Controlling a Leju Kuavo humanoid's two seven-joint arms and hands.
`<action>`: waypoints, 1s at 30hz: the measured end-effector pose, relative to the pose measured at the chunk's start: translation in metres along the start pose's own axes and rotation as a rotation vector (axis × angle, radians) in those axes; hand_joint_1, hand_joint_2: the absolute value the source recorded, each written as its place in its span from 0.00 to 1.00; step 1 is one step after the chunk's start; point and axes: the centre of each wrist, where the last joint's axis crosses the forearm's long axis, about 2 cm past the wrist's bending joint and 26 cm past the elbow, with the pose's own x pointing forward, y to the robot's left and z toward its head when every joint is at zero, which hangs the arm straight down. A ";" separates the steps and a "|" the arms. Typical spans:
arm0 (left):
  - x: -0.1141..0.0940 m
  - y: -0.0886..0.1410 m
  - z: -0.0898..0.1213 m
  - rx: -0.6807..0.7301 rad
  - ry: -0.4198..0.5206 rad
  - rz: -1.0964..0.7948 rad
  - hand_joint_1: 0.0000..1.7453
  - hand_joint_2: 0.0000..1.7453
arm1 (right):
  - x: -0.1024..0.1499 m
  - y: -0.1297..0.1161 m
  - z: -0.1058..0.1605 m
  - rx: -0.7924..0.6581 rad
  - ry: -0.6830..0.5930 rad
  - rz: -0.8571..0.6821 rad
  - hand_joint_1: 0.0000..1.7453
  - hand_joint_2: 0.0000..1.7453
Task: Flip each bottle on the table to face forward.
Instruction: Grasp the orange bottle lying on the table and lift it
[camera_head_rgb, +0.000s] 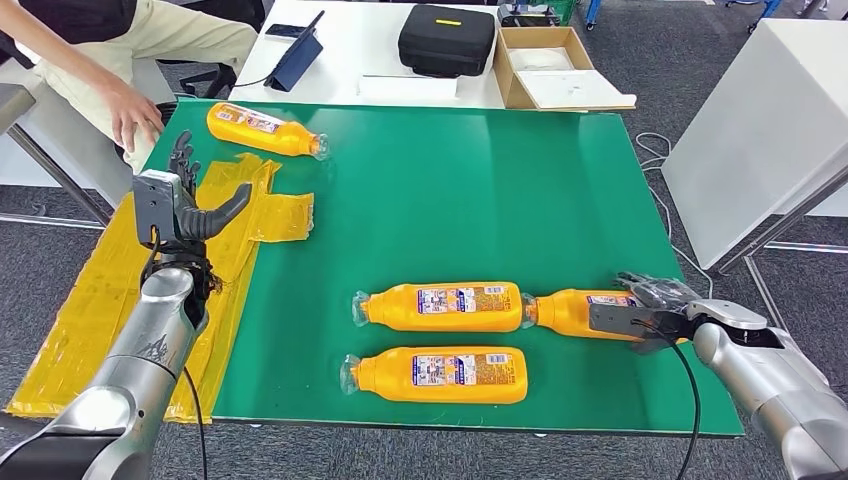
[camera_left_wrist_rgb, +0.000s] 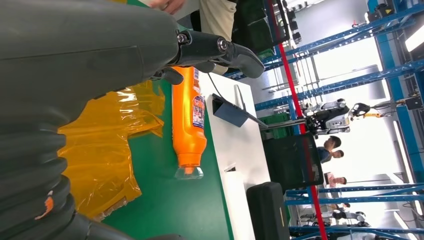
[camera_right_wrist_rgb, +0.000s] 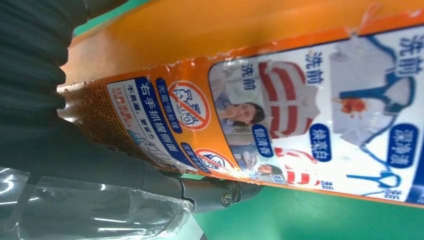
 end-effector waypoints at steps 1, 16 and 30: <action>0.000 0.000 0.000 0.001 -0.001 0.000 0.00 1.00 | 0.000 0.000 0.000 -0.006 0.001 0.002 0.45 1.00; -0.001 0.001 0.001 0.010 0.004 0.001 0.00 1.00 | 0.005 0.007 -0.005 -0.088 -0.003 -0.003 0.99 1.00; -0.005 0.005 0.013 0.005 0.036 -0.015 0.00 1.00 | 0.053 0.012 -0.012 -0.480 -0.113 -0.076 1.00 1.00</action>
